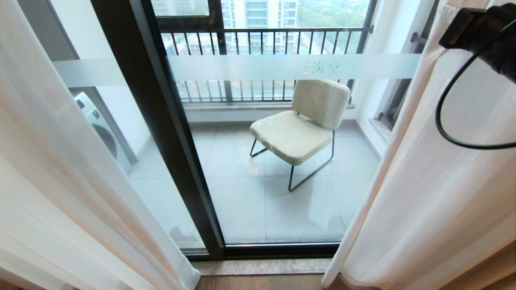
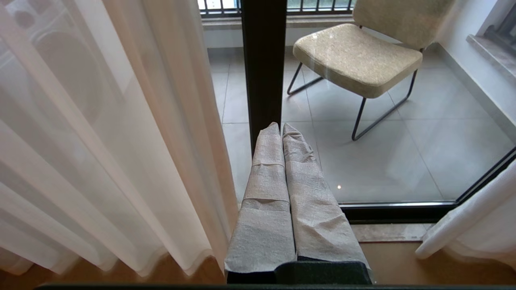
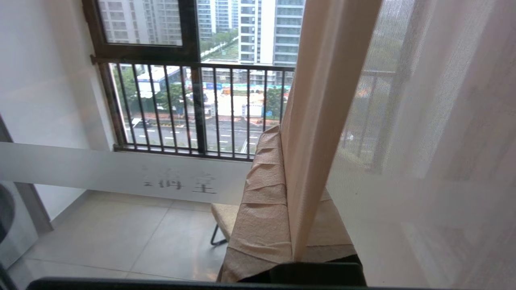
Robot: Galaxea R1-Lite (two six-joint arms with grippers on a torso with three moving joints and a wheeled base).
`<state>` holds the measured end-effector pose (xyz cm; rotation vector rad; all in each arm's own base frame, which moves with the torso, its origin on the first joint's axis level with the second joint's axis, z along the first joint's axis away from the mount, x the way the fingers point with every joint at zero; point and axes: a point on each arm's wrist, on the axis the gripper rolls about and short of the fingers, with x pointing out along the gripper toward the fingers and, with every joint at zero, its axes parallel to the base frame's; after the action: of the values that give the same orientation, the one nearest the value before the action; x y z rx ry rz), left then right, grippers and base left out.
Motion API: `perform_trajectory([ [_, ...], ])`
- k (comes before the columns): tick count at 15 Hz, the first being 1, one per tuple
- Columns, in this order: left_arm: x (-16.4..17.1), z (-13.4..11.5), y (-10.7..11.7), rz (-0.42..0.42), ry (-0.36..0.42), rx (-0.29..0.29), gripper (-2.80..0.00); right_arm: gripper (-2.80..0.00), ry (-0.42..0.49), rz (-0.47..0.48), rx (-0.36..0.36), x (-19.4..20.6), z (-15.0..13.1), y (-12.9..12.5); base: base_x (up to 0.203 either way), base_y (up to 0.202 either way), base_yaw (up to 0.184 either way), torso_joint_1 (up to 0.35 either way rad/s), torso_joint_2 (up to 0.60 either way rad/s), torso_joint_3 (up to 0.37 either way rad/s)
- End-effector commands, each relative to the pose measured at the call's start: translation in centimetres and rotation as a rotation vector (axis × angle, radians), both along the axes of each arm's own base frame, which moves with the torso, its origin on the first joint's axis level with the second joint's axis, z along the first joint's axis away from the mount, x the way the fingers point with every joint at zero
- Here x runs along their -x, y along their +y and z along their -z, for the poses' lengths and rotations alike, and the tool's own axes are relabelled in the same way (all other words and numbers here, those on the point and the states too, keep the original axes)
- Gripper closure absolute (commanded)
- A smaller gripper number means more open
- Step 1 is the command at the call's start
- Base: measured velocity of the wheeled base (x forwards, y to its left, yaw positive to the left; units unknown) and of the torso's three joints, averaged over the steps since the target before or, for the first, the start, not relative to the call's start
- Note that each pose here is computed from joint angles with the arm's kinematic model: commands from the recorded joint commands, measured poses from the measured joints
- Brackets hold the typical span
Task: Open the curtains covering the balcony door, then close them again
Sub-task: Close the inner curtains on both sides
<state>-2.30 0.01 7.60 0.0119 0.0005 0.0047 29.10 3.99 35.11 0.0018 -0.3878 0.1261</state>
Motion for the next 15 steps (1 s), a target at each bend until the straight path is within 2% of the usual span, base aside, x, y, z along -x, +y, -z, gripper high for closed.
perform_trajectory([
  [1,0.0,0.0,0.0,0.000,0.000,0.000,0.00,0.00,0.002,-0.008,0.001,-0.3,0.2,0.3,0.000,0.199,0.002,0.007,0.00,-0.002],
  [6,0.0,0.0,0.0,0.000,-0.002,0.000,0.00,0.00,-0.018,-0.013,-0.003,-1.0,-0.5,0.6,0.000,0.189,0.000,0.002,0.00,0.003],
  [15,0.0,0.0,0.0,0.000,0.000,0.000,0.00,0.00,-0.004,-0.020,0.000,-1.6,0.0,0.9,0.000,0.192,0.001,0.002,0.00,0.003],
])
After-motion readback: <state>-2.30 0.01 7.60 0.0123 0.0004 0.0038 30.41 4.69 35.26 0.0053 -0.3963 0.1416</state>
